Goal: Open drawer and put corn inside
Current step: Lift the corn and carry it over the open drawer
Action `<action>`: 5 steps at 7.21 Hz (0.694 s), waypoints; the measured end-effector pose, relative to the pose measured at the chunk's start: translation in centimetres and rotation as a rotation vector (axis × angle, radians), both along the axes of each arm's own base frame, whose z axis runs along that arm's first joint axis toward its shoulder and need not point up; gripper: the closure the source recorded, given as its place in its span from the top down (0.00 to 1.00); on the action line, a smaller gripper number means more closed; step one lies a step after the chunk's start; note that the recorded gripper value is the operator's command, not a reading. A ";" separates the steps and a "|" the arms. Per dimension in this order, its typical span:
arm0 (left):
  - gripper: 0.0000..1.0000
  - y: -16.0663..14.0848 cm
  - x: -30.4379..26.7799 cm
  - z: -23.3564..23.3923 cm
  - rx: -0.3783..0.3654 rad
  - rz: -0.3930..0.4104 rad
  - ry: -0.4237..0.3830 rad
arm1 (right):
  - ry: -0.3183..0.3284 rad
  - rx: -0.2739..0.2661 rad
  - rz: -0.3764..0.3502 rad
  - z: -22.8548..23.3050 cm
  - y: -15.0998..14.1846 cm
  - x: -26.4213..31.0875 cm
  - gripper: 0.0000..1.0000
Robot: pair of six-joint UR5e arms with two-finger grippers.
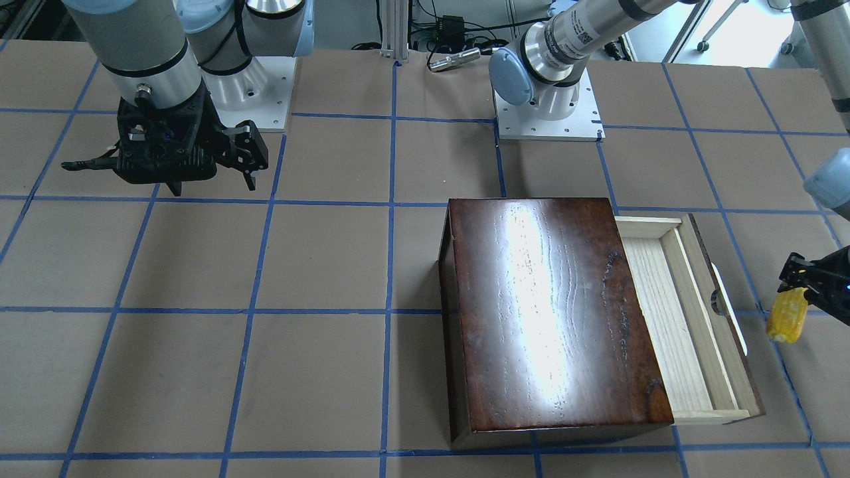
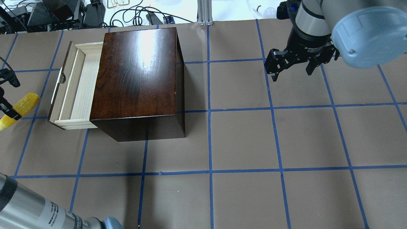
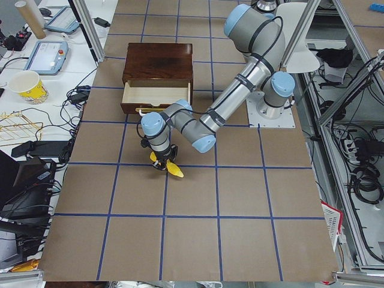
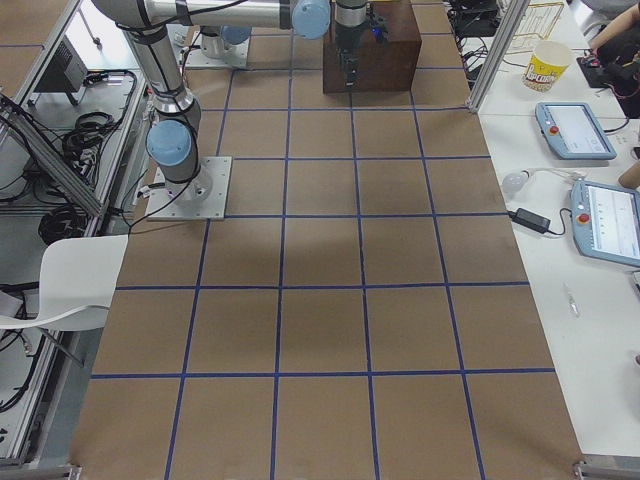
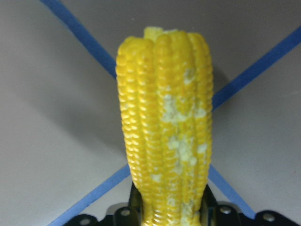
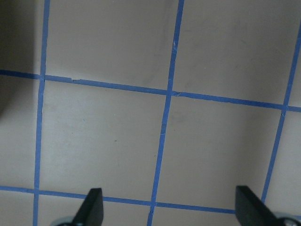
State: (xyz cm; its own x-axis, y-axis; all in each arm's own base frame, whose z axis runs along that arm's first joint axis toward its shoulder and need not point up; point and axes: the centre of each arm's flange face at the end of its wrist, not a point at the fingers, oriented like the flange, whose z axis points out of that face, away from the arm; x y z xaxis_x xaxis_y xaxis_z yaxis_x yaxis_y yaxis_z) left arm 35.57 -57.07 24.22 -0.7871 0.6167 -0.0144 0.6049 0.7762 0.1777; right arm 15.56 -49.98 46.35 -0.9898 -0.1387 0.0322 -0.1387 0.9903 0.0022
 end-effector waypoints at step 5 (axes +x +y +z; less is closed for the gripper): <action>0.00 -2.8 -6.9 13.8 -0.051 0.206 -0.010 | 0.000 0.000 0.000 0.0 0.0 0.0 1.00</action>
